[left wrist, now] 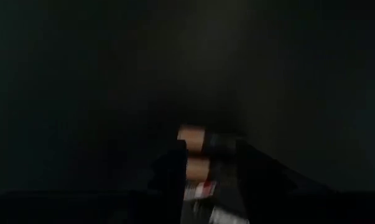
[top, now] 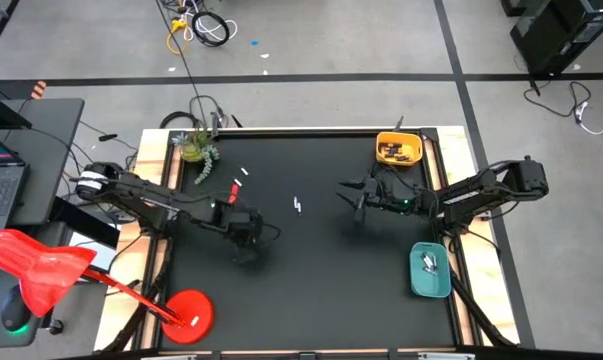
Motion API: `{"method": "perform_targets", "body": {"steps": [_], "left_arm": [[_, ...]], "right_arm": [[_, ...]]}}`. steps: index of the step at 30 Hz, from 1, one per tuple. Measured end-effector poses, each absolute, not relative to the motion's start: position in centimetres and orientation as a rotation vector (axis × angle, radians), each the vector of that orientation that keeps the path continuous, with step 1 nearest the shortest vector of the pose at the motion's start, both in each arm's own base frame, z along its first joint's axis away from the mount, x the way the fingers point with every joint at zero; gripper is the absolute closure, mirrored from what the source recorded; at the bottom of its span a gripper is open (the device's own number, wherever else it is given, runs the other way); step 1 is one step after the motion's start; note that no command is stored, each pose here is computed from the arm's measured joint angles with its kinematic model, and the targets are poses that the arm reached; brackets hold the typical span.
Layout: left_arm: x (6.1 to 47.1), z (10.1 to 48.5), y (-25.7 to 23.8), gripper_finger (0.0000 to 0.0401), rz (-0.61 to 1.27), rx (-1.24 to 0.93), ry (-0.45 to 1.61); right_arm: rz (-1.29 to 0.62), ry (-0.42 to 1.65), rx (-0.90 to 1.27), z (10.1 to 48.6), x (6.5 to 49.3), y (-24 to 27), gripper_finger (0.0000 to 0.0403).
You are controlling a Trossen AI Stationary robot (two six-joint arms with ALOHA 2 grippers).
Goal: Sort batteries
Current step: Put the black battery into the yellow bin
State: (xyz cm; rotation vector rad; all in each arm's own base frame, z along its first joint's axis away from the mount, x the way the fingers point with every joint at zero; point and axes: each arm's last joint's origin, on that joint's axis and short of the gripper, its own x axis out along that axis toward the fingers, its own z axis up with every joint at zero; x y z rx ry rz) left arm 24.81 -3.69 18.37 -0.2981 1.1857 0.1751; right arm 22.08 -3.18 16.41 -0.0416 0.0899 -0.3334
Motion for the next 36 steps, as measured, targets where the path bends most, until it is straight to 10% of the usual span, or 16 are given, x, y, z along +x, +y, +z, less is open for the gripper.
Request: {"method": "perform_targets", "body": {"steps": [20, 36], "left_arm": [[25.2, 17.6, -5.8, 0.0074, 0.141, -0.132, 1.163], [26.3, 14.2, -6.1, 0.0065, 0.133, -0.083, 1.28]], "right_arm": [[-0.287, 0.029, -0.055, 17.0, 22.0, -4.4, 0.0269], [-0.284, 0.031, -0.043, 17.0, 22.0, -4.4, 0.027]]}}
